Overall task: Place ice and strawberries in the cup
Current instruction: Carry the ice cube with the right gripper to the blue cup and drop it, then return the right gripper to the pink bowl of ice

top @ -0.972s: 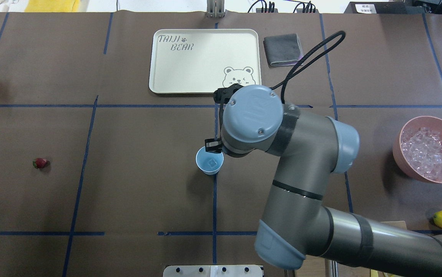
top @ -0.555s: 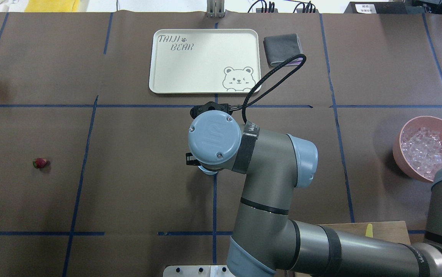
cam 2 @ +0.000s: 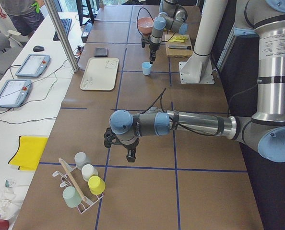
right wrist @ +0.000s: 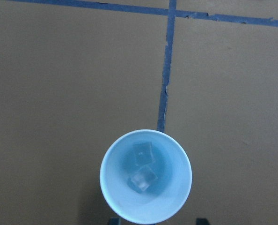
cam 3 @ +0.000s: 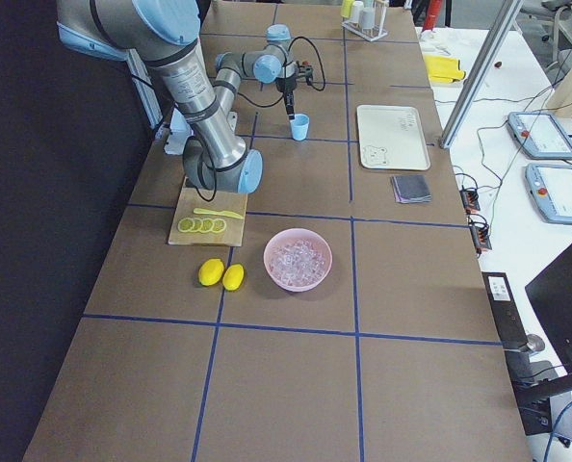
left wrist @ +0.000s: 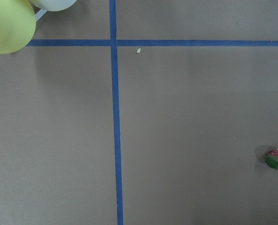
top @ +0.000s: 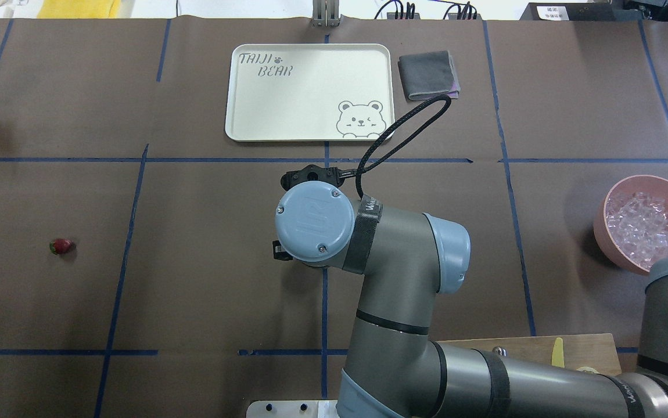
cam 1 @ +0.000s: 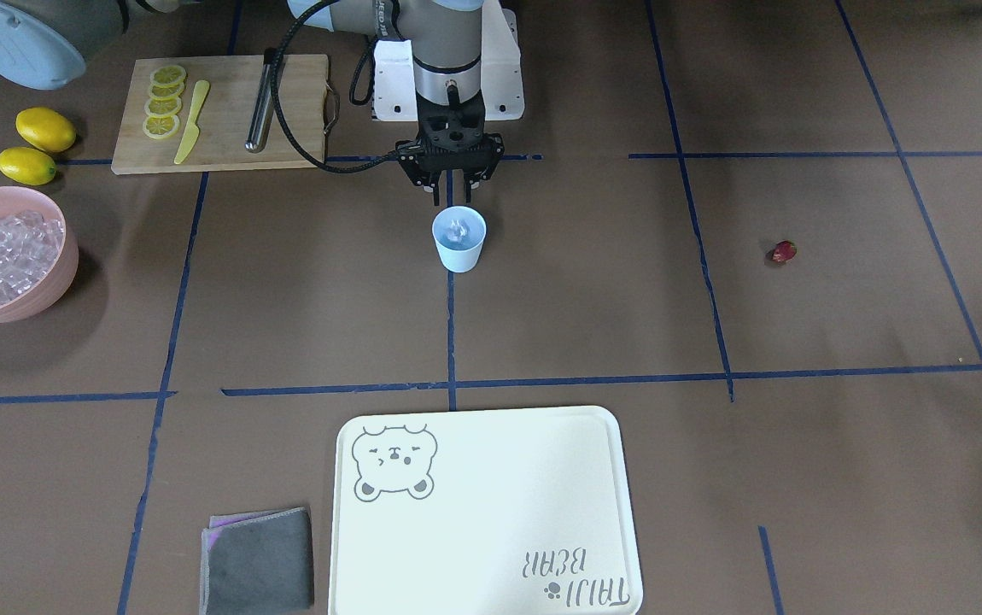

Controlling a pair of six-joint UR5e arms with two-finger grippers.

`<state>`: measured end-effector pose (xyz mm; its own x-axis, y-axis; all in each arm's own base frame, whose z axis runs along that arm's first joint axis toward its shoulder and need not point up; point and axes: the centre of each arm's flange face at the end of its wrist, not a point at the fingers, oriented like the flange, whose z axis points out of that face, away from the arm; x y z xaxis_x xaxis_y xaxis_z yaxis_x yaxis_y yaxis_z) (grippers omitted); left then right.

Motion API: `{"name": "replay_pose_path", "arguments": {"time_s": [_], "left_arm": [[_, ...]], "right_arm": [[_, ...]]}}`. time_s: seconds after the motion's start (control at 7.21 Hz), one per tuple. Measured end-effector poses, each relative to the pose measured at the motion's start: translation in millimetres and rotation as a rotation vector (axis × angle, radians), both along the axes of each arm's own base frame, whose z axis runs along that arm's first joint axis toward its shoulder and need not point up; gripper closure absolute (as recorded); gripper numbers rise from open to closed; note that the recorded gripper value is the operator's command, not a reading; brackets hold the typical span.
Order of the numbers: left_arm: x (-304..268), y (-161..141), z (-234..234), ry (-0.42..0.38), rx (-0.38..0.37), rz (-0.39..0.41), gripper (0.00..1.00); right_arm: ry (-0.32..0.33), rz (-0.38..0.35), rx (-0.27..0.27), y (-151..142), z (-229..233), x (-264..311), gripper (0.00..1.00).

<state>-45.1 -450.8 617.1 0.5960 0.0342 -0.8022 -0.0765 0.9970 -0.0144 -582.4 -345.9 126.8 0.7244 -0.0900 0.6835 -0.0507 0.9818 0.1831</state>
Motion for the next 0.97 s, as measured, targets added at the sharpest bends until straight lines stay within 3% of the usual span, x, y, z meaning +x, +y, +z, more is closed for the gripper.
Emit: {"name": "replay_pose_path", "arguments": {"time_s": [0.28, 0.56, 0.97], "left_arm": [[0.2, 0.0, 0.0, 0.000, 0.000, 0.000, 0.00], [0.3, 0.1, 1.0, 0.000, -0.002, 0.001, 0.00], [0.3, 0.0, 2.3, 0.001, -0.004, 0.001, 0.00]], "right_arm": [[0.001, 0.002, 0.011, -10.7, 0.1, 8.5, 0.01], [0.015, -0.017, 0.031, -51.1, 21.6, 50.1, 0.01], [0.027, -0.124, 0.103, -95.9, 95.0, 187.9, 0.01]]}}
